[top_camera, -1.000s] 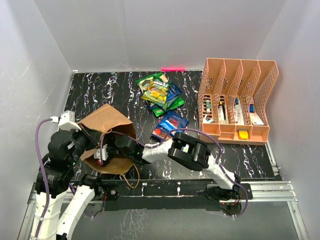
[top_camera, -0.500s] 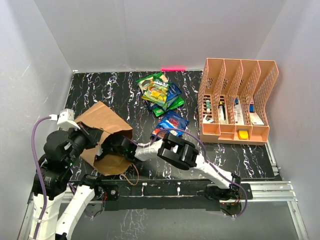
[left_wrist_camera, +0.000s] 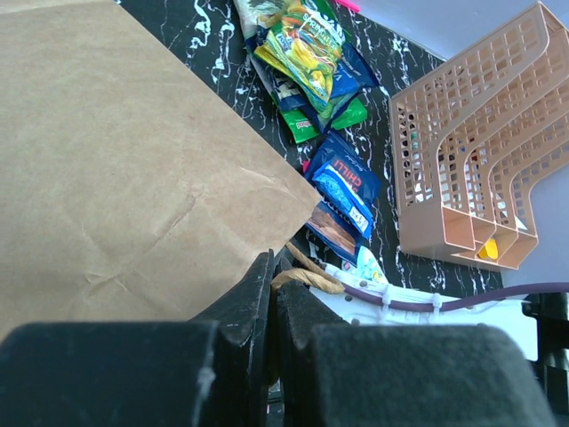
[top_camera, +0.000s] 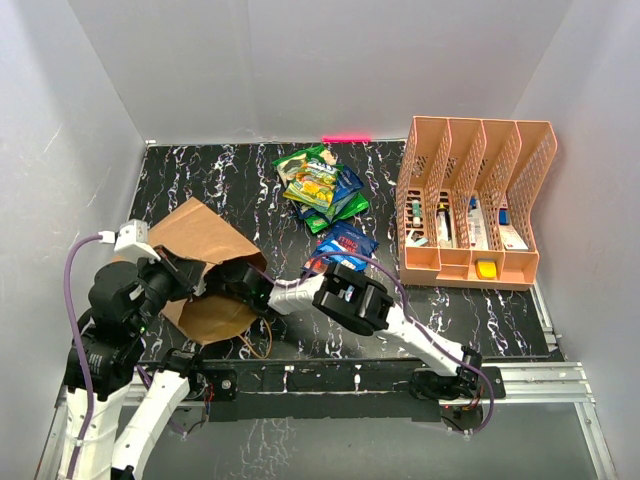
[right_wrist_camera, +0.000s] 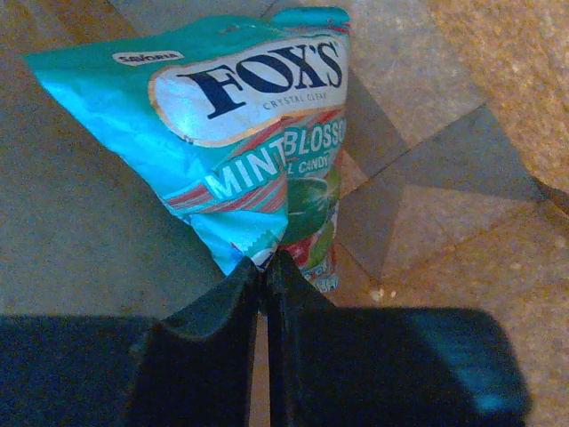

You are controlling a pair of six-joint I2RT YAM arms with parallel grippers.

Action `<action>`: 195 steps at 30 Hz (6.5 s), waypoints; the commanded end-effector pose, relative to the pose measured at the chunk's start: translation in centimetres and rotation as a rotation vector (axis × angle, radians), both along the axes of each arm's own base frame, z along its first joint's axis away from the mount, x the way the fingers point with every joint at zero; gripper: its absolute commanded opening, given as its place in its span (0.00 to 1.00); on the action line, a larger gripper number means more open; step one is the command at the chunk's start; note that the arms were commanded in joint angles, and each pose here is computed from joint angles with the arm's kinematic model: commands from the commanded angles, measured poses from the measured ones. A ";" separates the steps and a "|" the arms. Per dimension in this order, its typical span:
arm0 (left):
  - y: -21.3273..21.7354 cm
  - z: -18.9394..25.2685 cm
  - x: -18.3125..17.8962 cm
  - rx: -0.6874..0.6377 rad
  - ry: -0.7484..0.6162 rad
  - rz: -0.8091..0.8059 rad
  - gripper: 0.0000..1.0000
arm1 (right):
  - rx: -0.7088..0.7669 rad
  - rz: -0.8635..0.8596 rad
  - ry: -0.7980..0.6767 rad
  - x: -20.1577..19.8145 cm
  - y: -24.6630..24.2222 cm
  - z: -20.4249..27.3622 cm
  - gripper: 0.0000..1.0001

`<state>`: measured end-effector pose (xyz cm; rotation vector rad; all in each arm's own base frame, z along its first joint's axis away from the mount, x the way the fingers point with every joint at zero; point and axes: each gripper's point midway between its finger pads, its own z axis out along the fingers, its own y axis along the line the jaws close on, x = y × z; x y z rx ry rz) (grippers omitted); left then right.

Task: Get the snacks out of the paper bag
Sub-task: Take out the snack from the paper bag, then adjust the paper bag at the center of the board, then place the snack at the center of the board.

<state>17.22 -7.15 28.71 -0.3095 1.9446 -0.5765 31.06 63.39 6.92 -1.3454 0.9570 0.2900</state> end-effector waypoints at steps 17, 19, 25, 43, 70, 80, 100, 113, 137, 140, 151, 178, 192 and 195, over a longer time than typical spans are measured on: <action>1.6 1.3 0.7 -0.007 -0.035 0.112 0.00 | 0.120 0.055 0.130 -8.4 -9.5 9.1 0.08; 1.7 1.1 0.8 -0.011 -0.032 0.121 0.00 | 0.119 0.086 0.168 -9.7 -10.2 9.4 0.08; 1.1 1.0 1.2 -0.042 -0.029 0.109 0.00 | 0.083 0.136 0.194 -12.1 -11.4 8.9 0.07; 0.6 0.0 1.3 -0.048 -0.010 0.081 0.00 | -0.057 0.227 0.083 -15.3 -13.7 10.3 0.08; -0.9 0.6 0.7 -0.052 -0.013 -0.017 0.00 | -0.200 0.204 0.036 -10.9 -8.6 1.8 0.89; -0.7 0.9 0.6 -0.044 -0.010 -0.010 0.00 | -0.203 0.197 0.084 -10.6 -7.3 1.4 0.60; 0.3 2.5 1.6 -0.013 -0.063 0.044 0.00 | -0.137 0.194 0.214 -13.0 -10.4 8.5 0.08; 0.7 2.7 2.3 -0.002 -0.097 0.069 0.00 | -0.115 0.112 0.285 -13.7 -15.4 11.8 0.08; -0.5 8.2 6.3 -0.102 -0.146 0.097 0.00 | 0.268 -0.302 -0.027 -11.0 -33.1 32.1 0.08; -1.3 11.4 7.0 -0.153 -0.188 0.073 0.00 | 0.379 -0.443 -0.084 -9.6 -36.5 35.1 0.08; -0.4 15.2 10.4 -0.160 -0.237 0.165 0.00 | 0.607 -0.495 -0.133 -9.0 -40.6 41.0 0.08; 5.1 4.3 4.5 -0.070 -0.116 0.400 0.01 | 0.530 -0.459 -0.087 -8.1 -38.0 38.2 0.07; 6.4 9.3 2.9 0.011 -0.193 0.401 0.64 | 0.399 -0.576 0.304 3.5 -39.3 25.9 0.08; 6.5 10.4 2.3 0.014 -0.216 0.396 0.80 | 0.284 -0.650 0.368 5.5 -39.3 20.9 0.08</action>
